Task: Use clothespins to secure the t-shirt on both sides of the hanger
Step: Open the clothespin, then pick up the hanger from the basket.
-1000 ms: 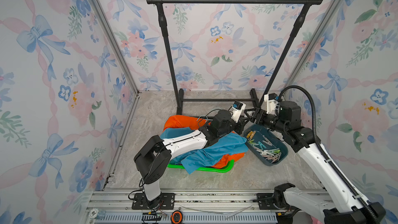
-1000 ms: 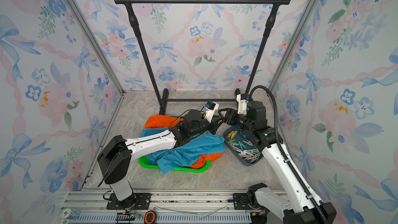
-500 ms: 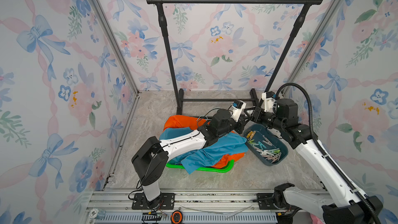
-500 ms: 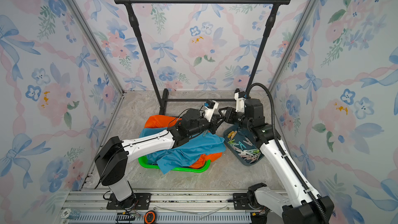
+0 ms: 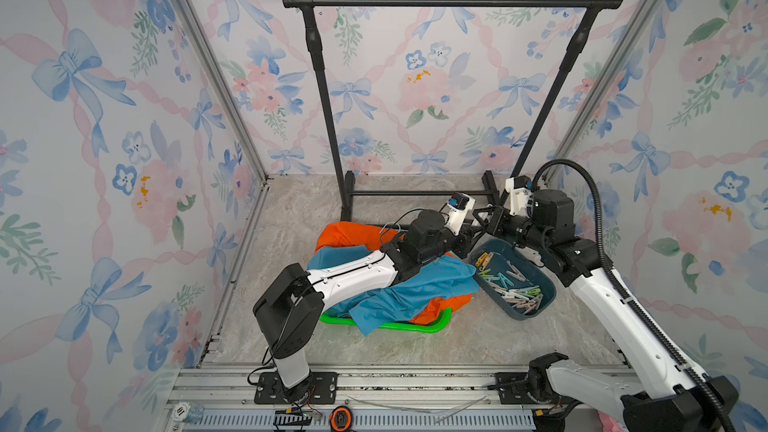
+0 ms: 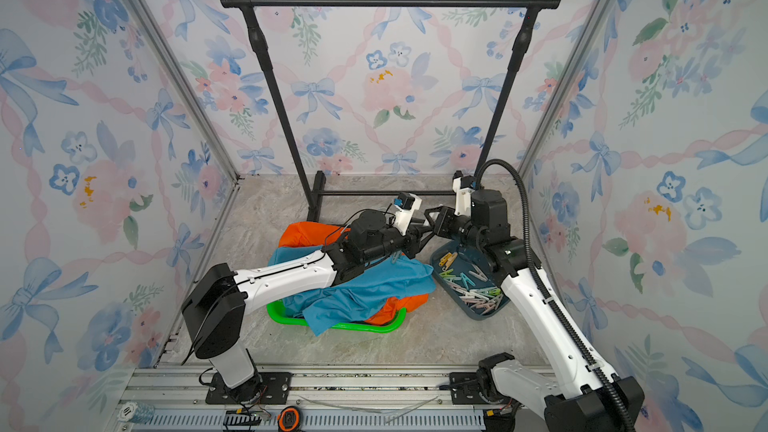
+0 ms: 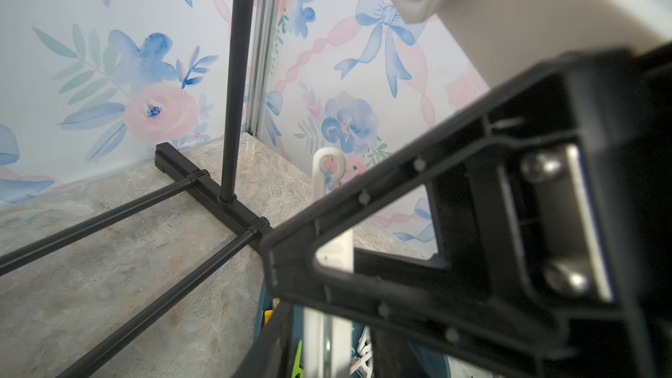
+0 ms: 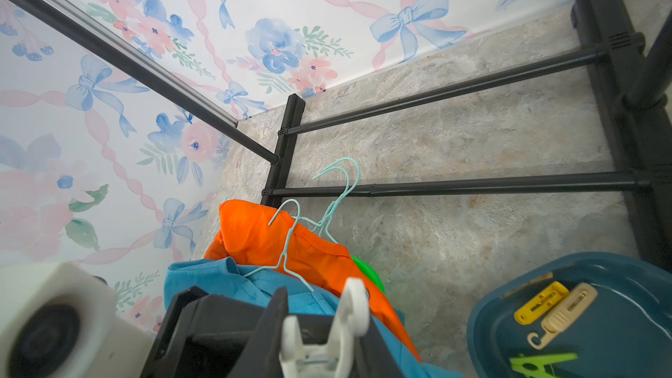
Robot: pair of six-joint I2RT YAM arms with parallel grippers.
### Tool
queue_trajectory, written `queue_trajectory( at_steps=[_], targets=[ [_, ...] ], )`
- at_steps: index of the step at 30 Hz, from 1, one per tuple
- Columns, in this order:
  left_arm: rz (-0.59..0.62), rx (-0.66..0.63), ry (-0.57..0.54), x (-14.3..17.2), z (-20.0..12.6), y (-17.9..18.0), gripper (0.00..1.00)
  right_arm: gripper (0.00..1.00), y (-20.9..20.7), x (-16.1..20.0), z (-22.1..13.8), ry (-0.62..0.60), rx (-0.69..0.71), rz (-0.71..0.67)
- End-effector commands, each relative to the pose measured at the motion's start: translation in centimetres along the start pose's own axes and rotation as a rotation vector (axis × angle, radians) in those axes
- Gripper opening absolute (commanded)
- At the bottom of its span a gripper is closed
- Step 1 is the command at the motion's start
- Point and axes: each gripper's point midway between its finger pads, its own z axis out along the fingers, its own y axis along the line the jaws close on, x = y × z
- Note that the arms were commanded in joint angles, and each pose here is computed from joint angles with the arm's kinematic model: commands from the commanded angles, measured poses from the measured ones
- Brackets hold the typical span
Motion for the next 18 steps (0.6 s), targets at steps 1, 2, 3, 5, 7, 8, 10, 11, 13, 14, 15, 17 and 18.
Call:
queue_trajectory(
  at_steps=[1,2,3,5,7,8,10,11,13,14,15,17,18],
  targets=[
    [-0.043,-0.024,-0.045,-2.3,-3.0,1.2,0.45,0.27,0.9,-1.1,-0.7,-0.032,-0.007,-0.018],
    [-0.059,-0.042,-0.040,-2.3,-3.7,1.8,0.44,0.28,0.8,-1.1,-0.7,-0.033,-0.006,-0.018],
    [-0.082,-0.072,-0.036,-2.5,-4.6,2.8,0.42,0.28,0.7,-1.0,-0.6,-0.031,-0.003,-0.018],
    [-0.103,-0.133,0.005,-2.2,-6.1,4.8,0.37,0.28,0.4,-0.8,-0.5,-0.028,0.003,-0.018],
    [-0.105,-0.201,0.059,-1.8,-7.7,6.7,0.32,0.28,0.1,-0.5,-0.2,-0.020,0.010,-0.018],
    [-0.106,-0.226,0.080,-1.4,-8.4,7.6,0.31,0.28,0.0,-0.3,-0.1,-0.019,0.011,-0.017],
    [-0.139,-0.271,0.147,-0.2,-9.5,9.7,0.31,0.28,-0.3,0.0,0.1,-0.016,0.013,-0.017],
    [-0.162,-0.288,0.178,0.5,-9.9,10.6,0.31,0.28,-0.4,0.2,0.2,-0.014,0.014,-0.016],
    [-0.214,-0.334,0.239,2.0,-10.3,12.5,0.31,0.28,-0.6,0.4,0.4,-0.011,0.015,-0.013],
    [-0.232,-0.355,0.255,2.5,-10.4,13.2,0.31,0.28,-0.7,0.6,0.5,-0.008,0.013,-0.013],
    [-0.257,-0.370,0.278,3.2,-10.5,13.9,0.32,0.28,-0.7,0.7,0.6,-0.006,0.012,-0.012],
    [-0.305,-0.407,0.321,4.8,-10.5,15.4,0.32,0.28,-0.9,0.9,0.7,-0.005,0.013,-0.011],
    [-0.326,-0.423,0.341,5.7,-10.5,16.2,0.32,0.29,-1.0,1.1,0.7,-0.003,0.014,-0.011]
  ],
)
